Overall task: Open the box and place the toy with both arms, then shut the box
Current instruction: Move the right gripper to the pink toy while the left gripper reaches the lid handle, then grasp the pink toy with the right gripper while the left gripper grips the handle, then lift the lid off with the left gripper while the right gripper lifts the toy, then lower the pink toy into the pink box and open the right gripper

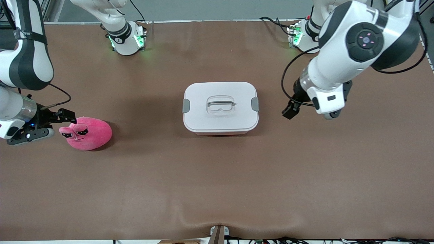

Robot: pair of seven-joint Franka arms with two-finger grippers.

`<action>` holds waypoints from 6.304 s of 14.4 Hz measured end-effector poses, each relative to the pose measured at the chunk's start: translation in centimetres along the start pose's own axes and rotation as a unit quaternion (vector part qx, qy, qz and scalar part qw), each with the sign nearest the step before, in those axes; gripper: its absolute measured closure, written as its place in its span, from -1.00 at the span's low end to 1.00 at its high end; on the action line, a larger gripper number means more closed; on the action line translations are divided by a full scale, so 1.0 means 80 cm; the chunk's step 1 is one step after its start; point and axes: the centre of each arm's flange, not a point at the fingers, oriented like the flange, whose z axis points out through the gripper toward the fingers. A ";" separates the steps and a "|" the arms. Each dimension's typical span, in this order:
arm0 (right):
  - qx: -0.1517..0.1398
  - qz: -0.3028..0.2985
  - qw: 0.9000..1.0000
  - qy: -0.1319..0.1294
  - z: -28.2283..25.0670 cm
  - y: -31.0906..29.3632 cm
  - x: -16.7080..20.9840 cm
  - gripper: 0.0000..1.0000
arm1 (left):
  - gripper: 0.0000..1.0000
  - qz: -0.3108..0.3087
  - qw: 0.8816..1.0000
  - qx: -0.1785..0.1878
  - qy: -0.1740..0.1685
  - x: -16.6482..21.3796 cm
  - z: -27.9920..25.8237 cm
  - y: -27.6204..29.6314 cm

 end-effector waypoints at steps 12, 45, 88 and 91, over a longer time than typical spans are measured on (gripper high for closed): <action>-0.016 -0.278 0.960 0.019 0.093 0.008 -0.015 -1.00 | -1.00 -0.150 0.988 -0.022 -0.010 -0.152 0.092 0.039; -0.121 -0.447 0.886 0.012 0.006 -0.070 0.074 0.70 | 0.31 -0.247 0.969 0.012 0.026 -0.265 0.286 0.047; -0.291 -0.777 0.518 -0.208 -0.013 -0.694 -0.007 0.70 | 0.86 -0.222 0.974 -0.008 0.048 0.120 0.038 -0.026; -0.296 -0.783 0.507 -0.207 -0.006 -0.723 -0.026 0.70 | 0.86 -0.213 0.976 -0.008 0.046 0.175 0.031 -0.038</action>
